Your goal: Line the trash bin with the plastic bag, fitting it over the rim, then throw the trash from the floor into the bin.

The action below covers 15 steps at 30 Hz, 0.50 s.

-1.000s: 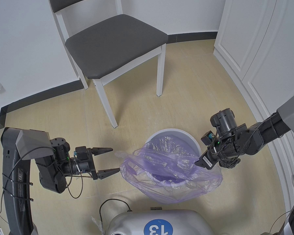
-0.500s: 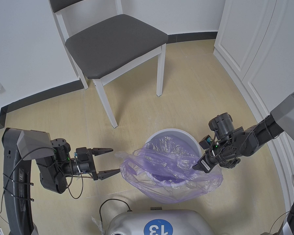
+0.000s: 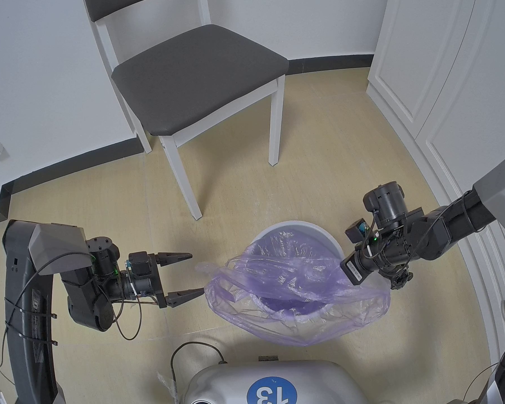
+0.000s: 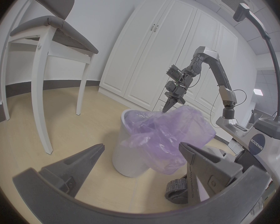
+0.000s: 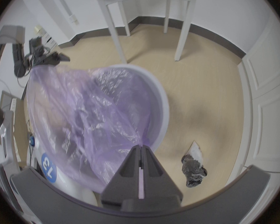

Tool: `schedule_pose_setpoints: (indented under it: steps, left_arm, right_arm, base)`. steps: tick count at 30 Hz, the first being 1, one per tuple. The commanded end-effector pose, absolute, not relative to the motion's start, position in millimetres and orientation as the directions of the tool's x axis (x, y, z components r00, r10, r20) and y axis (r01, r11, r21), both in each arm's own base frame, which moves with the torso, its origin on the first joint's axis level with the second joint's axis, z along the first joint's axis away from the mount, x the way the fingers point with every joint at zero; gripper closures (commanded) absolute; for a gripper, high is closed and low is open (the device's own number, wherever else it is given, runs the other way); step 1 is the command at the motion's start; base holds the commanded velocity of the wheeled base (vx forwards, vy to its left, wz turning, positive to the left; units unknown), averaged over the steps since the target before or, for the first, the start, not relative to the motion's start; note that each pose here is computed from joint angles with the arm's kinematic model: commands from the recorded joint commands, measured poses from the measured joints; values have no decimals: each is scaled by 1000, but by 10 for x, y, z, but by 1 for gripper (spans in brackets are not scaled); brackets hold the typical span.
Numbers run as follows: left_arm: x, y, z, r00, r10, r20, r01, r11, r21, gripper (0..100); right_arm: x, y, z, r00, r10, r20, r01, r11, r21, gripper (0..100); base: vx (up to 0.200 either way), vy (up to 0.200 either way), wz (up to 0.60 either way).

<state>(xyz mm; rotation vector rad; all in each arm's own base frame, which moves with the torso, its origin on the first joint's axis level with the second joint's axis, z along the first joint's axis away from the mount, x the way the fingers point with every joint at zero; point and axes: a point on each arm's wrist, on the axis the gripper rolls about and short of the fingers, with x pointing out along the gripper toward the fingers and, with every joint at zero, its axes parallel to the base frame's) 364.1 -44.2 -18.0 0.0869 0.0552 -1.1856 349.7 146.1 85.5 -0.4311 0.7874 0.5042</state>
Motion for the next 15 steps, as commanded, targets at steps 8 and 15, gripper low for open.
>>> schedule_pose_setpoints:
  steps: [8, 15]
  left_arm:
    - [3777, -248, -225, 429, -901, -71, 903, 425, 62, 0]
    - [3816, -172, -223, 447, -892, -66, 894, 443, 70, 0]
  right_arm:
    - [3962, 1672, 1055, 742, 234, -628, -396, 909, -130, 100]
    - [4209, 1792, 975, 783, 249, -570, -346, 936, -68, 100]
  base:
    - [0, 0, 0]
    - [0, 0, 0]
